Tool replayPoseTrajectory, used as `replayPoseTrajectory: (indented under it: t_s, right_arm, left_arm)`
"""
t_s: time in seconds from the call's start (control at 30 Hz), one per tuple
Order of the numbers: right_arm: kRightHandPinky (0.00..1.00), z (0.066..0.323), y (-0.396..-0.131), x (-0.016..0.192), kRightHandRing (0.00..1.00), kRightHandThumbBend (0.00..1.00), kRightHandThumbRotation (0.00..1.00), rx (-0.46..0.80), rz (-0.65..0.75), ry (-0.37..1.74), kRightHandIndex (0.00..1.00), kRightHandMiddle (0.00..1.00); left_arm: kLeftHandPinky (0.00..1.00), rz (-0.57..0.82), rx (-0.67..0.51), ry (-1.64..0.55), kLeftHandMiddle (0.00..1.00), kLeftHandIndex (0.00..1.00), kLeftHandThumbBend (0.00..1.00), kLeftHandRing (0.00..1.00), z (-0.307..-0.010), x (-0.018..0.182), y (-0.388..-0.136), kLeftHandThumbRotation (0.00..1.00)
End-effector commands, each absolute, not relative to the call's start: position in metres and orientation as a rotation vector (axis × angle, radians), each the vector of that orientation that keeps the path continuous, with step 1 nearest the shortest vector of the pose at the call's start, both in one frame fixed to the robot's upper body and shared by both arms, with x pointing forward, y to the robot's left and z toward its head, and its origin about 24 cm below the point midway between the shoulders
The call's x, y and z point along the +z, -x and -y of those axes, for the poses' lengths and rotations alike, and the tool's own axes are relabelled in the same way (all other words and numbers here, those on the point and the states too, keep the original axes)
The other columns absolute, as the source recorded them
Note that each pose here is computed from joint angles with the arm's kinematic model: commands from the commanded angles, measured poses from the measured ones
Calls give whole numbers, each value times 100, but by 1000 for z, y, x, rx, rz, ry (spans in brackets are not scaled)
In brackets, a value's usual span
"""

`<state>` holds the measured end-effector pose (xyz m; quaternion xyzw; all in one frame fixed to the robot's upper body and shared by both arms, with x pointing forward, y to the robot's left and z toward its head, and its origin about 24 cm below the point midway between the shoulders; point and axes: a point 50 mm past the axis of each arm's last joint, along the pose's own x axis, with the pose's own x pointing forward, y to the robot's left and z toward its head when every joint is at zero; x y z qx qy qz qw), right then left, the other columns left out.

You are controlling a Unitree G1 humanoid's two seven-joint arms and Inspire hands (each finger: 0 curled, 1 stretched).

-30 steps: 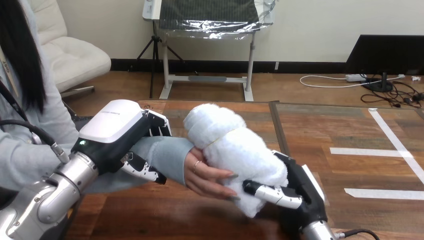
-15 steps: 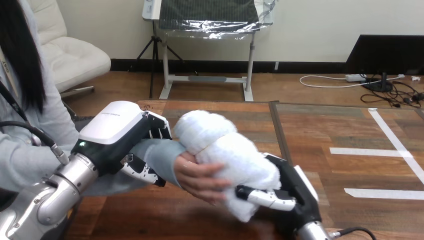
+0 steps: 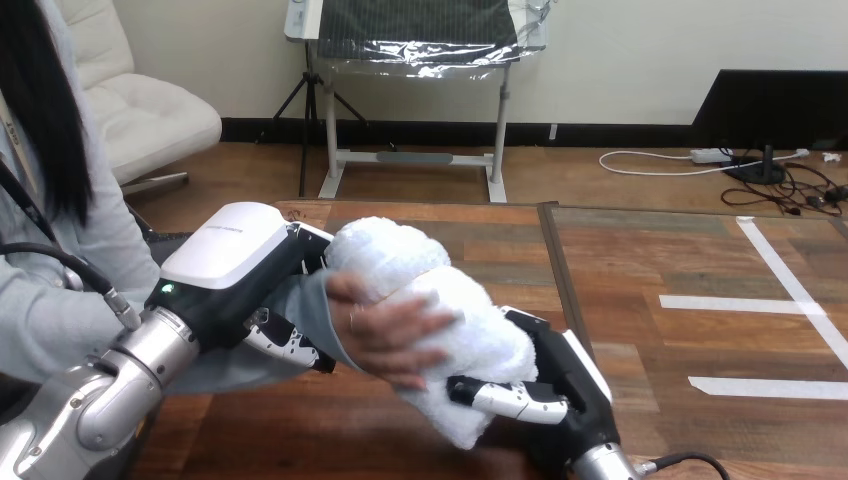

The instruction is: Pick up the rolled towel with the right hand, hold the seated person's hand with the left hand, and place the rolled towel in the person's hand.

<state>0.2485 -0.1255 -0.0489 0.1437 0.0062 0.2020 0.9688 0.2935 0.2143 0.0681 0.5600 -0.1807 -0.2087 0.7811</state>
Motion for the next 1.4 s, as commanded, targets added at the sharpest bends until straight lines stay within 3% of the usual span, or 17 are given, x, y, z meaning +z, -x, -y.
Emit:
replayPoseTrajectory:
  t_s: [0.0,0.8,1.37]
  right_arm:
    - [20,114,-254,-39,23,70,0,484,40,-261,31,32]
    - [20,118,-257,-37,24,71,0,462,54,-242,32,33]
    - [21,122,-261,-37,25,75,0,427,37,-244,36,34]
  left_arm:
    - [38,554,-364,-1156,43,44,91,38,-201,102,-305,0]
    - [38,554,-356,-1150,43,45,91,39,-202,94,-303,0]
    - [42,537,-354,-1156,49,51,93,44,-202,91,-302,4]
